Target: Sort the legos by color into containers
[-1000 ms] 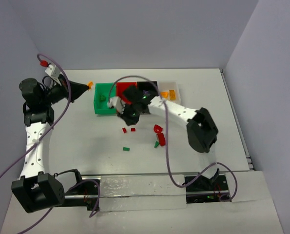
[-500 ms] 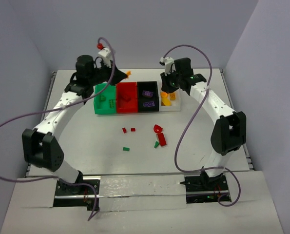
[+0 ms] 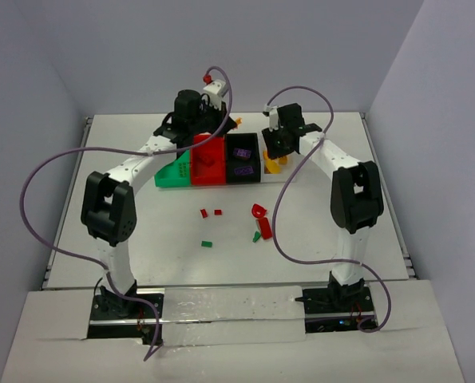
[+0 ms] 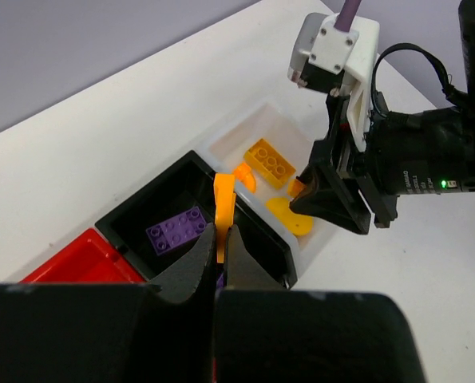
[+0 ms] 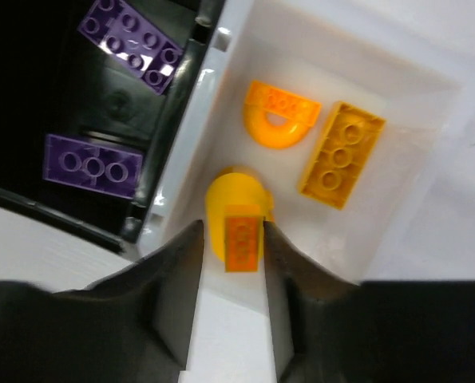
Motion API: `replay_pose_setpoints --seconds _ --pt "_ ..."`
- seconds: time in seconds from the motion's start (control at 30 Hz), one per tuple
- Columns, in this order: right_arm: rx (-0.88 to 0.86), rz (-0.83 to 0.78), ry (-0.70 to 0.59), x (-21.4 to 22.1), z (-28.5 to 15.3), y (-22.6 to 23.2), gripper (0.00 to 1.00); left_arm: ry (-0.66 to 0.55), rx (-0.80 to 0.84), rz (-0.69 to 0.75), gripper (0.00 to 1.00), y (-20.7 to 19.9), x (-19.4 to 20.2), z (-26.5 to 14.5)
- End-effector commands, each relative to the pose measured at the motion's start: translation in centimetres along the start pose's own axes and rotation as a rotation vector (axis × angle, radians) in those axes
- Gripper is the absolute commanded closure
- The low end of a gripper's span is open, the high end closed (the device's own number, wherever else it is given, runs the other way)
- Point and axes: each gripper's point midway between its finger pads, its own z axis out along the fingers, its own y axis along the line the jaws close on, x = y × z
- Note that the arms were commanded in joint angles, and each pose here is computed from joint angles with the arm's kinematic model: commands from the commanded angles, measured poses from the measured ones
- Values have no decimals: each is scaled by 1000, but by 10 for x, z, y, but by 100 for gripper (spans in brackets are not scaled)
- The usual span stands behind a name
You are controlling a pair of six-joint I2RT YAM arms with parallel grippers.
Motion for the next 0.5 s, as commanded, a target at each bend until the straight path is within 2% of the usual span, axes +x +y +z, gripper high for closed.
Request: replay_pose_setpoints --seconds 0.0,0.17,0.33,0.4,0.47 --pt "45 17 -78 -24 -10 -12 32 -115 55 36 100 -23 -31 23" --pt "43 19 -110 -34 -34 -11 23 -118 111 12 100 -39 -15 50" --pt "44 66 -202 -48 -88 -24 18 -128 162 27 100 -62 -4 77" --pt "62 86 -268 -56 -122 -33 9 -121 176 30 100 -70 2 86" --pt "79 109 -288 -52 -139 -42 5 -114 186 32 100 -76 7 97"
